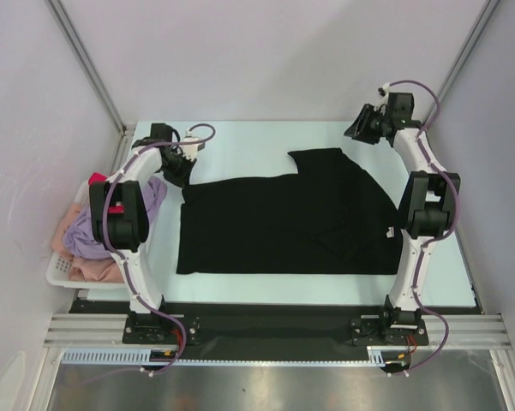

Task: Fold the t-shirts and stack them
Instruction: Fold the tshirt

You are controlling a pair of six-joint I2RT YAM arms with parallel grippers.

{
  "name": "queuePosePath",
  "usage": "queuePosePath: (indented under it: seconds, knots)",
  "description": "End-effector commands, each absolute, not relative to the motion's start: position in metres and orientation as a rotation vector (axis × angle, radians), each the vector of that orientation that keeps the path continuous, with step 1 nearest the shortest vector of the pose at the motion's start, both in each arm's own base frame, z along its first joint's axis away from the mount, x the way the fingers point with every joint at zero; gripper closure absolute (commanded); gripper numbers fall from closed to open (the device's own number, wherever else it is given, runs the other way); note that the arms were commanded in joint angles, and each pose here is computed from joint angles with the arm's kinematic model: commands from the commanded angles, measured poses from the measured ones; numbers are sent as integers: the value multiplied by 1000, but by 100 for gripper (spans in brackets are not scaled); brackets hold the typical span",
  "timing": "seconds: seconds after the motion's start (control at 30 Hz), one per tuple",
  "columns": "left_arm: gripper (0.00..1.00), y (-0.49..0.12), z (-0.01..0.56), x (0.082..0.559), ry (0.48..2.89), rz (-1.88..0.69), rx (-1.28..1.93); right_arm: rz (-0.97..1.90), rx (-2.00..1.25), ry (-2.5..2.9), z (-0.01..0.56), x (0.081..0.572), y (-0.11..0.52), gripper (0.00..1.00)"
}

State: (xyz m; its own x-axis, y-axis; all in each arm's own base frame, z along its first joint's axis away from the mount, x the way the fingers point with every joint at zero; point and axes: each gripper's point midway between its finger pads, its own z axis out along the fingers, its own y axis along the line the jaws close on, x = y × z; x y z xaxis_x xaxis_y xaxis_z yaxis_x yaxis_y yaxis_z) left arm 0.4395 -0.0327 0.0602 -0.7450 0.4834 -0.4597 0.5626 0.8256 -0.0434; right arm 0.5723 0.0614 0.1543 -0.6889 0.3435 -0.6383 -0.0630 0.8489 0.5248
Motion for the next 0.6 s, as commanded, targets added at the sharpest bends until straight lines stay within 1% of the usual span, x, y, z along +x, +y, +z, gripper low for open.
queuePosePath:
  seconds: [0.0,0.03,0.07,0.13,0.17,0.2,0.23,0.43,0.57]
  knots:
    - [100,-36,77,456,2489,-235,790,624,264,2257,127,600,41,55]
    - [100,-37,78,457,2487,-238,783,620,261,2227,136,612,40,53]
    - [100,-38,79,457,2482,-237,783,621,291,2266,109,617,38,52]
    - [100,-38,81,458,2476,-229,785,631,316,2289,99,624,38,50]
    - [99,-38,81,458,2475,-224,790,636,309,2270,104,633,39,50]
    - [100,-38,82,458,2477,-221,791,656,323,2311,83,632,42,49]
    - [100,-39,81,457,2475,-216,806,663,326,2322,76,633,44,49]
    - [100,-39,80,458,2480,-191,813,739,318,2369,45,626,62,49]
    - [100,-41,81,457,2481,-194,817,740,289,2393,33,623,72,53]
